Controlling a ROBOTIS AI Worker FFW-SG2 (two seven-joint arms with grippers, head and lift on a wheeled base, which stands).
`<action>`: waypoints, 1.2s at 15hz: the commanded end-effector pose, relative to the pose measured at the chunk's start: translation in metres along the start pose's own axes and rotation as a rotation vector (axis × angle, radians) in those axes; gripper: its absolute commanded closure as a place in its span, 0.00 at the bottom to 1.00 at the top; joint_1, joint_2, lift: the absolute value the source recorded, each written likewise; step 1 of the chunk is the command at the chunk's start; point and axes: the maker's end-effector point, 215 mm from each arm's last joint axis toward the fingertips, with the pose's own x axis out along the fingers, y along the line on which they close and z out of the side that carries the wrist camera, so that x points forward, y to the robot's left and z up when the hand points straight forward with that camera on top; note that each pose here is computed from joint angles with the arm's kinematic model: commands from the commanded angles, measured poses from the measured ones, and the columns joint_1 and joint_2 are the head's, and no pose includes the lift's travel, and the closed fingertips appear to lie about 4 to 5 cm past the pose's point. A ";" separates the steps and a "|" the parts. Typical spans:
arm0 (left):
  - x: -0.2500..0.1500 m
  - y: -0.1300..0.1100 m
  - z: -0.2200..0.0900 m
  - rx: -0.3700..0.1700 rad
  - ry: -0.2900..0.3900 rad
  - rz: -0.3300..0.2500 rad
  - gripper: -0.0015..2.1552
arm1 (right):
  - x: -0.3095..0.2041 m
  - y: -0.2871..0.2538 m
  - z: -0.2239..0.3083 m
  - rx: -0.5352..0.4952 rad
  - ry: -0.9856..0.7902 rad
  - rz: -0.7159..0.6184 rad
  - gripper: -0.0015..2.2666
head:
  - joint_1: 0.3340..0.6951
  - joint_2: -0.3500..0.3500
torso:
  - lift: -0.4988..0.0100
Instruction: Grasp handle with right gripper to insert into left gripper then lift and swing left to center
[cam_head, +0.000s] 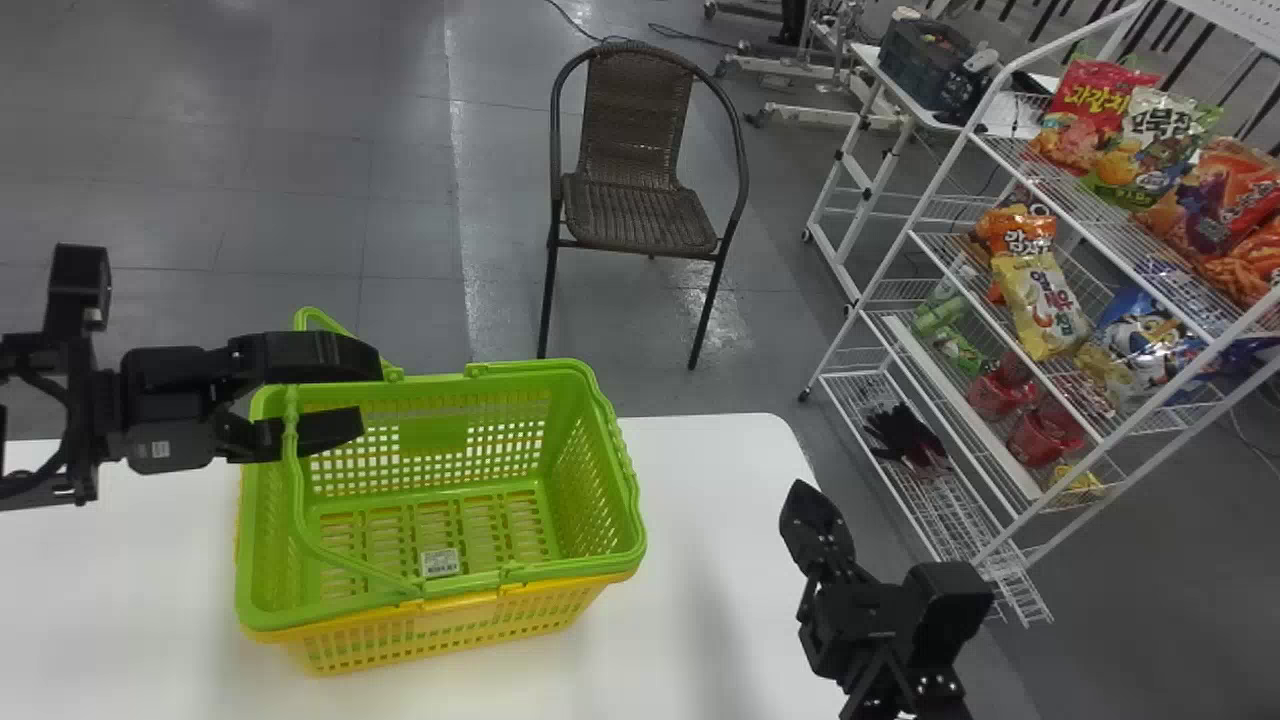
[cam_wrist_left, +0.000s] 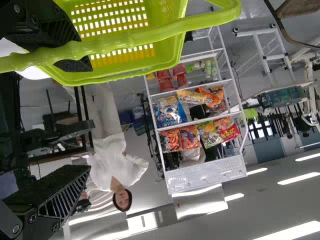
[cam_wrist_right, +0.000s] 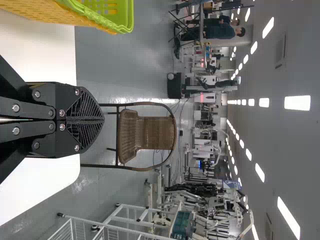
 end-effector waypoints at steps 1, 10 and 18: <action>0.003 -0.002 -0.006 -0.016 0.016 -0.005 0.06 | 0.016 0.009 -0.006 -0.032 0.013 0.027 0.99 | 1.00 0.07 | 0.98; 0.001 0.001 -0.010 -0.026 0.024 -0.003 0.06 | 0.067 0.050 -0.025 -0.101 0.103 0.142 0.99 | 1.00 0.13 | 0.98; 0.000 0.001 -0.013 -0.037 0.022 -0.018 0.06 | 0.086 0.065 -0.026 -0.155 0.180 0.254 0.99 | 1.00 0.17 | 0.98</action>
